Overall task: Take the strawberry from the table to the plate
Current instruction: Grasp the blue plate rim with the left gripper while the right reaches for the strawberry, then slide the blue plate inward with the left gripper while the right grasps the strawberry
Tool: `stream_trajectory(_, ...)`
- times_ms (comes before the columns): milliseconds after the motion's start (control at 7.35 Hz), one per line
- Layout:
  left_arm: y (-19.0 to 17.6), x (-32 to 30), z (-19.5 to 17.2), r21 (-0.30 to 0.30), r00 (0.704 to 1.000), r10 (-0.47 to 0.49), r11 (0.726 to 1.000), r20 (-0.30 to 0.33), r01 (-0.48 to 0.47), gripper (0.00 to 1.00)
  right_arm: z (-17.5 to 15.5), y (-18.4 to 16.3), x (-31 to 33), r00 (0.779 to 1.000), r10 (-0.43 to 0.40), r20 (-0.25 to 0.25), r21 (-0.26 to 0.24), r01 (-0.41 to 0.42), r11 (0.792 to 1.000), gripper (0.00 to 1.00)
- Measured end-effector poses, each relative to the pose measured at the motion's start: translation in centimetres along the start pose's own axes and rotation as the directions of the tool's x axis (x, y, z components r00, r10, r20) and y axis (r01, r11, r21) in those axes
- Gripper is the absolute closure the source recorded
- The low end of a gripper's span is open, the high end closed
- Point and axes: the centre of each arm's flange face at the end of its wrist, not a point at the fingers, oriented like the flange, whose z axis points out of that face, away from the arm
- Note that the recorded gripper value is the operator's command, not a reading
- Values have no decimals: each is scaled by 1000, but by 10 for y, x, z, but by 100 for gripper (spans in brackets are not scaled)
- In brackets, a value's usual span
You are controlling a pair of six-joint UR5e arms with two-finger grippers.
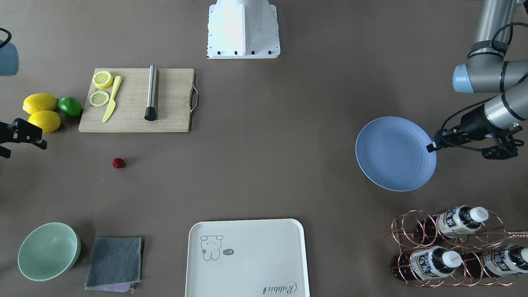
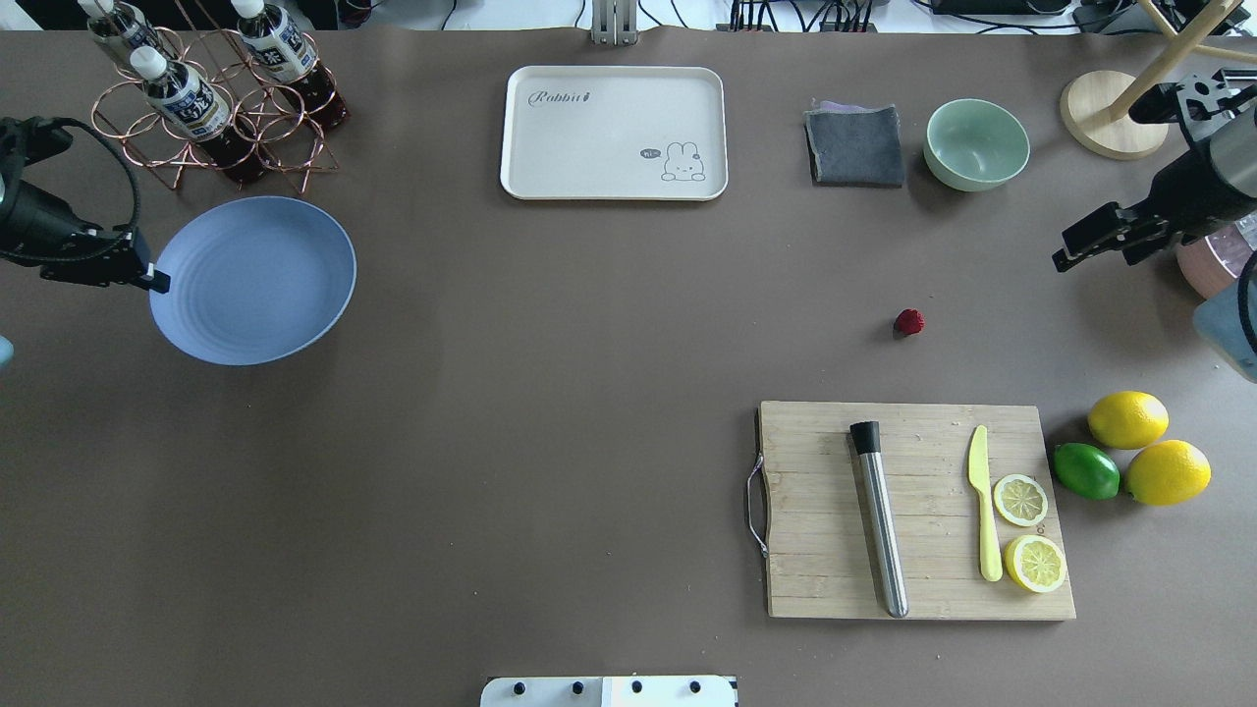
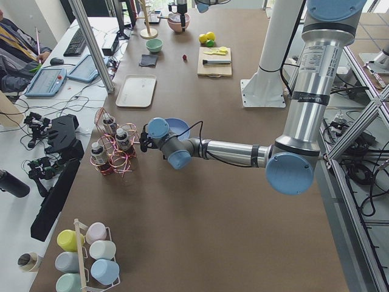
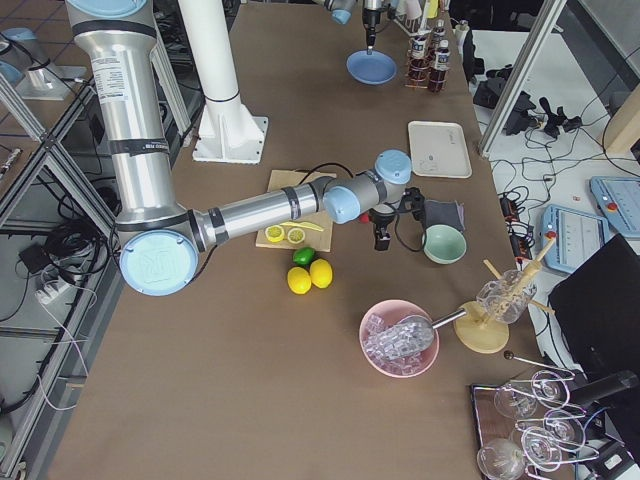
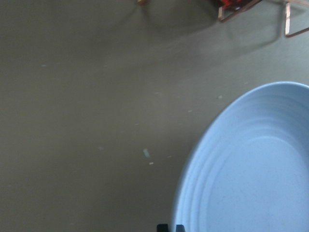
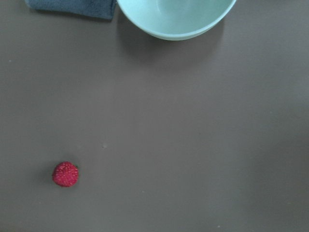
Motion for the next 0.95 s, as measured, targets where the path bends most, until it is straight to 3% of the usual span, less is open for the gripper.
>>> stream_trajectory(544, 39, 172, 74, 14, 989, -129, 991, -66, 130, 100, 76, 10, -108, 999, 23, -28, 24, -23, 999, 4)
stream_trajectory(952, 79, 226, 108, 15, 985, -148, 989, -91, 150, 100, 122, 9, -143, 997, 15, -70, 14, -14, 1000, 9)
